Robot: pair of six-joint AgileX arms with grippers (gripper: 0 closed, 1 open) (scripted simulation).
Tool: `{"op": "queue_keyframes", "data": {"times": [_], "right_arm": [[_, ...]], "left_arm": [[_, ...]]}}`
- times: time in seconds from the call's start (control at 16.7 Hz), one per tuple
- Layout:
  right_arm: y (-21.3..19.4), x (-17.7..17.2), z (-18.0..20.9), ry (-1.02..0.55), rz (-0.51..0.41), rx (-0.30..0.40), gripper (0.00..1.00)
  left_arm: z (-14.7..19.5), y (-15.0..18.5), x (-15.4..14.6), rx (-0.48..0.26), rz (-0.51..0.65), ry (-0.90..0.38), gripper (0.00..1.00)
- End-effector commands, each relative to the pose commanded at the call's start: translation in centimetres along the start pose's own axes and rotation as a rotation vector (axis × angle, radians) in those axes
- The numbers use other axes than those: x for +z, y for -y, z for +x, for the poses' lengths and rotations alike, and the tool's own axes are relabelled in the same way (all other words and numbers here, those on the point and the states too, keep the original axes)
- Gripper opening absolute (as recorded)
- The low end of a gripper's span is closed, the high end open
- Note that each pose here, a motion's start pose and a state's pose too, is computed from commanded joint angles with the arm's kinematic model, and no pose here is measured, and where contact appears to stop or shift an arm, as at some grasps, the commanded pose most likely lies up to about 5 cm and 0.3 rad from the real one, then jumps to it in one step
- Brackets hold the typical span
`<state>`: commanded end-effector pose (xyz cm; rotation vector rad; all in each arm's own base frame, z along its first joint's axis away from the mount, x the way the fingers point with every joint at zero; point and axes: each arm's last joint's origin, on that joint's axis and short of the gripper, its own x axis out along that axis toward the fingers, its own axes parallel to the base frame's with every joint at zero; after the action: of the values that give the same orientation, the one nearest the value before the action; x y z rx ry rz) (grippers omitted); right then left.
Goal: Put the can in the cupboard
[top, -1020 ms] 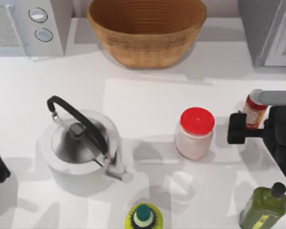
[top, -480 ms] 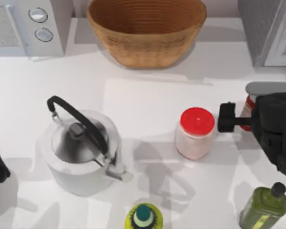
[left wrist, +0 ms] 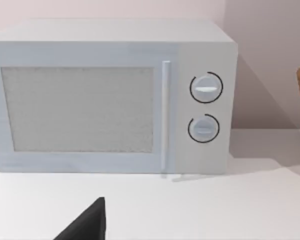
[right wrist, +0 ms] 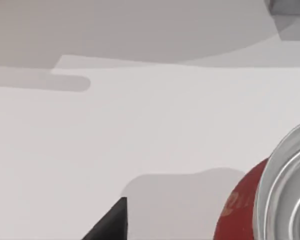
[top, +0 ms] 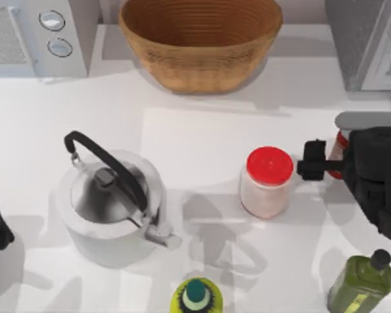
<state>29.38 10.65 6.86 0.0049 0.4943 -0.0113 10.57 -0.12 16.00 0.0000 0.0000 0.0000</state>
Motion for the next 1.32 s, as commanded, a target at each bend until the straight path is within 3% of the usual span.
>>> {"op": "queue_keyframes", "data": {"times": [0.54, 1.14, 1.32], "right_arm": [[0.0, 0.0, 0.0, 0.000, 0.000, 0.000, 0.02], [0.1, 0.1, 0.0, 0.001, 0.002, -0.002, 0.00], [0.1, 2.2, -0.4, 0.042, 0.007, 0.009, 0.00]], "left_arm": [[0.0, 0.0, 0.0, 0.000, 0.000, 0.000, 1.00], [0.0, 0.0, 0.0, 0.000, 0.000, 0.000, 1.00], [0.0, 0.0, 0.0, 0.000, 0.000, 0.000, 1.00]]}}
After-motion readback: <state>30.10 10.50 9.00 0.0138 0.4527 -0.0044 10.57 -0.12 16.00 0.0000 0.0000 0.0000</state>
